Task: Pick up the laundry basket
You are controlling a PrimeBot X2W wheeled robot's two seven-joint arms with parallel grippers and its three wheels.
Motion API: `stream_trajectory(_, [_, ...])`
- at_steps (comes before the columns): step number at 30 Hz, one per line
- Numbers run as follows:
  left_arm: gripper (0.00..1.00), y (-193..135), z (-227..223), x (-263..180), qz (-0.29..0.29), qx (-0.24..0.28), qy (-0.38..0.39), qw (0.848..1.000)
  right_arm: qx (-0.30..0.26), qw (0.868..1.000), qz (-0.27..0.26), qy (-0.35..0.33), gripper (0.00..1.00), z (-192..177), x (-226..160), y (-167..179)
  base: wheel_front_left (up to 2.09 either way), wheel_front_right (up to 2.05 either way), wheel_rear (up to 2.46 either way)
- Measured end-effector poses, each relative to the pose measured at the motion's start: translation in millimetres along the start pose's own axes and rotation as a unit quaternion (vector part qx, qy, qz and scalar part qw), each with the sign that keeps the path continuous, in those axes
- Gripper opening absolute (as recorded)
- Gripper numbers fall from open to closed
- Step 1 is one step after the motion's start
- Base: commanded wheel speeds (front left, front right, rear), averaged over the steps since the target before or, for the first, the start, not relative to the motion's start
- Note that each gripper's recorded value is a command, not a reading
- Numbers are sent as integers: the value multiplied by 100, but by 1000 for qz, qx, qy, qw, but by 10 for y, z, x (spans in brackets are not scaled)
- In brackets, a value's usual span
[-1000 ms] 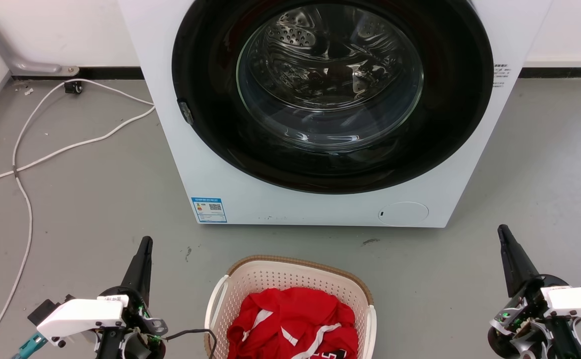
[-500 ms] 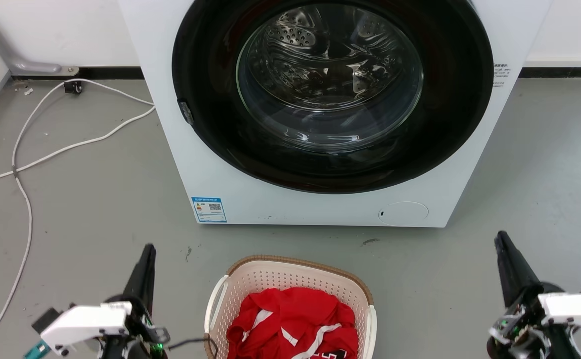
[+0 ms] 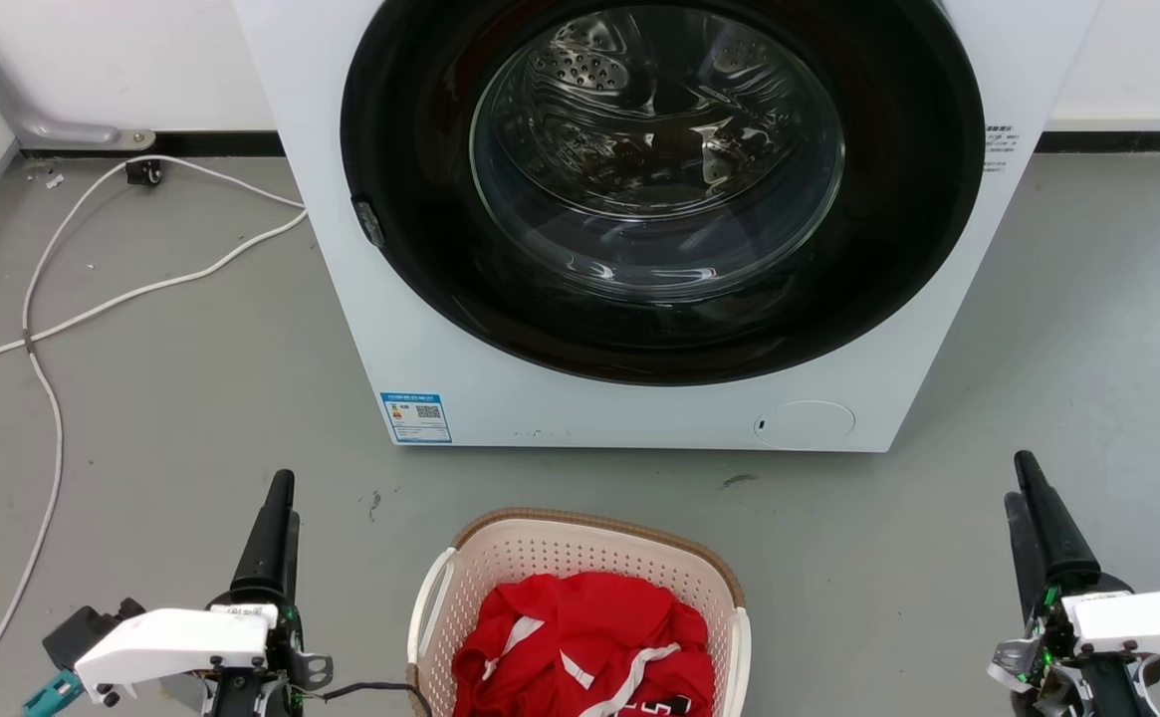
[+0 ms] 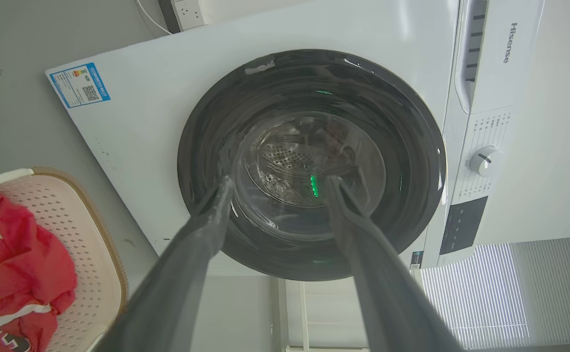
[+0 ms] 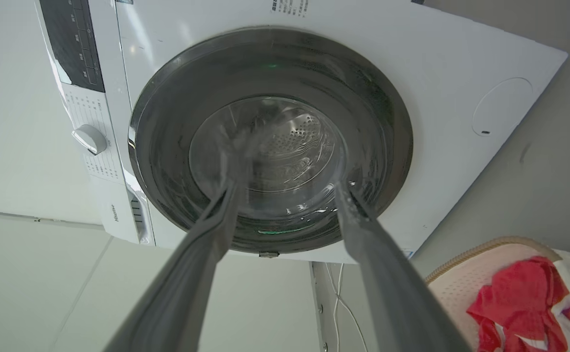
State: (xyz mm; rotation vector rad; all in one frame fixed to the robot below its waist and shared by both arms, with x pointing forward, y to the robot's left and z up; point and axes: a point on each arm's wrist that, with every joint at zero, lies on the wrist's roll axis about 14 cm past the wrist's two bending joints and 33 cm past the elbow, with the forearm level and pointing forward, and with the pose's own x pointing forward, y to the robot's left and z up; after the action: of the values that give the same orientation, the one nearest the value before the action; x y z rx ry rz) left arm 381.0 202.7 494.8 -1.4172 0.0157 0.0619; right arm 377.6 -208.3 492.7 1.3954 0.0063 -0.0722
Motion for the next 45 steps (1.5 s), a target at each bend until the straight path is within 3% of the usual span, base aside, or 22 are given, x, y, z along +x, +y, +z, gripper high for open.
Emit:
stream_trajectory(14, [100, -152, -35, 20, -8, 135, -8, 991, -170, 985, 30, -6, 100, -23, -18, 199, 0, 0, 0])
stream_trajectory(28, [100, -267, -49, -1, -23, 235, -24, 971, -298, 953, 52, -14, 100, -60, -70, 313, 0, 0, 0])
stream_trajectory(45, [100, -336, -80, -46, -42, 341, -36, 938, -404, 912, 71, -28, 100, -75, -132, 395, 0, 0, 0])
